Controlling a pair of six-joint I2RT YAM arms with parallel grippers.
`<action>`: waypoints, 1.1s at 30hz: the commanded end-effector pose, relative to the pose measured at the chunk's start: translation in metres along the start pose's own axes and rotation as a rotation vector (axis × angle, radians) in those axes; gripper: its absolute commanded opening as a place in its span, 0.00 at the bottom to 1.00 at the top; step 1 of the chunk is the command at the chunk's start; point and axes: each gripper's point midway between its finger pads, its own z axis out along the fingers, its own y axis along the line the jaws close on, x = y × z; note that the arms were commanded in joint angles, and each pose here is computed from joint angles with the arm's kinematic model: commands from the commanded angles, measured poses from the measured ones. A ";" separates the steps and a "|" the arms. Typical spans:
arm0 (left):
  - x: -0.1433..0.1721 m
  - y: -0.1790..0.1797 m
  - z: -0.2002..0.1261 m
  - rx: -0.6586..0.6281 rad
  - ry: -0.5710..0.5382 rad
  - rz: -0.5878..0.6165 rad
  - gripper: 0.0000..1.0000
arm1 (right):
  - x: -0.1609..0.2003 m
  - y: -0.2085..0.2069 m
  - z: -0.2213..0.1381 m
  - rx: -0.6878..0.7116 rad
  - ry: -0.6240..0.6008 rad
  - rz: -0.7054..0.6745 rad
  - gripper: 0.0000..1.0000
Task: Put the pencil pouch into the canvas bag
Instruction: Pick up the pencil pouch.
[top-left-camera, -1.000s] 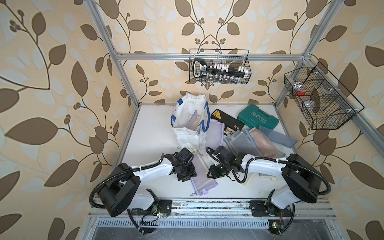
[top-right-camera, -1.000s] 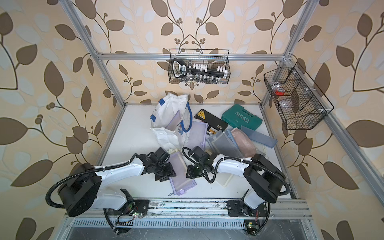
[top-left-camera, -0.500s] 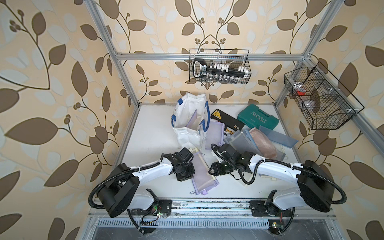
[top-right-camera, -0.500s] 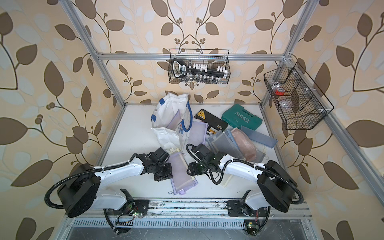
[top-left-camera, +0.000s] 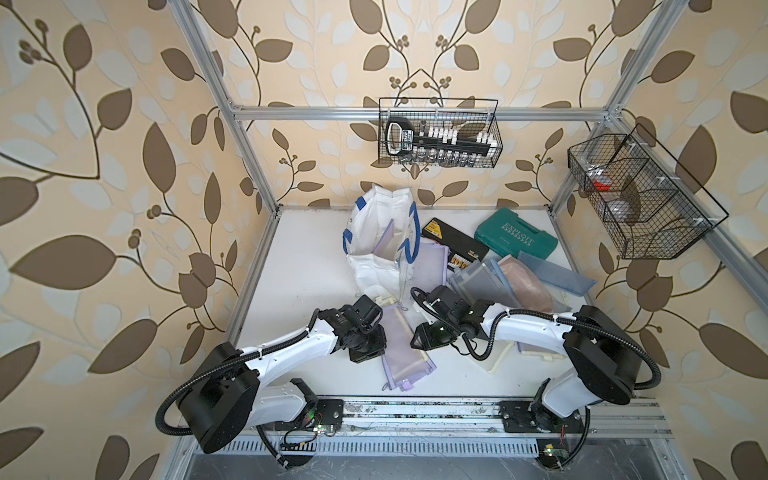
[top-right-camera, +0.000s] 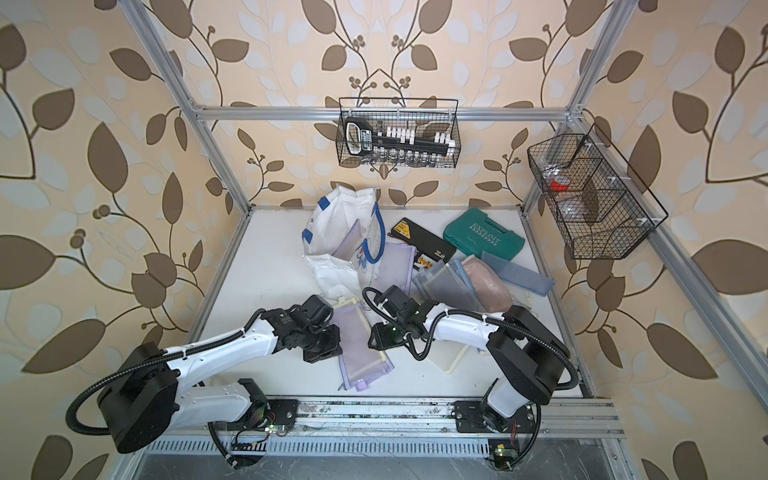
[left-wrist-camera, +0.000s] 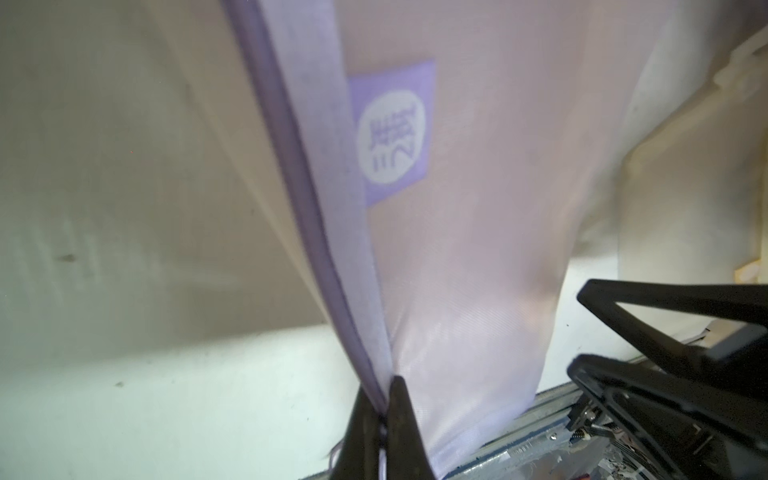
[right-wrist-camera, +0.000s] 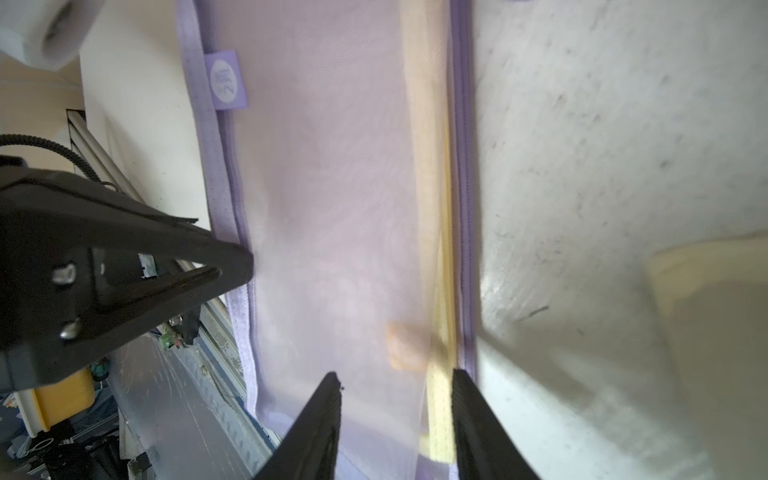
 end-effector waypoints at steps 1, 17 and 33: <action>0.009 0.004 -0.019 -0.027 0.003 0.035 0.00 | -0.008 0.014 -0.005 -0.057 -0.027 -0.026 0.42; 0.005 -0.031 -0.072 0.088 -0.081 0.217 0.00 | -0.020 0.050 -0.036 -0.213 -0.092 -0.043 0.62; 0.005 -0.076 -0.093 0.304 -0.132 0.360 0.00 | -0.030 0.048 -0.039 -0.361 -0.109 0.042 0.74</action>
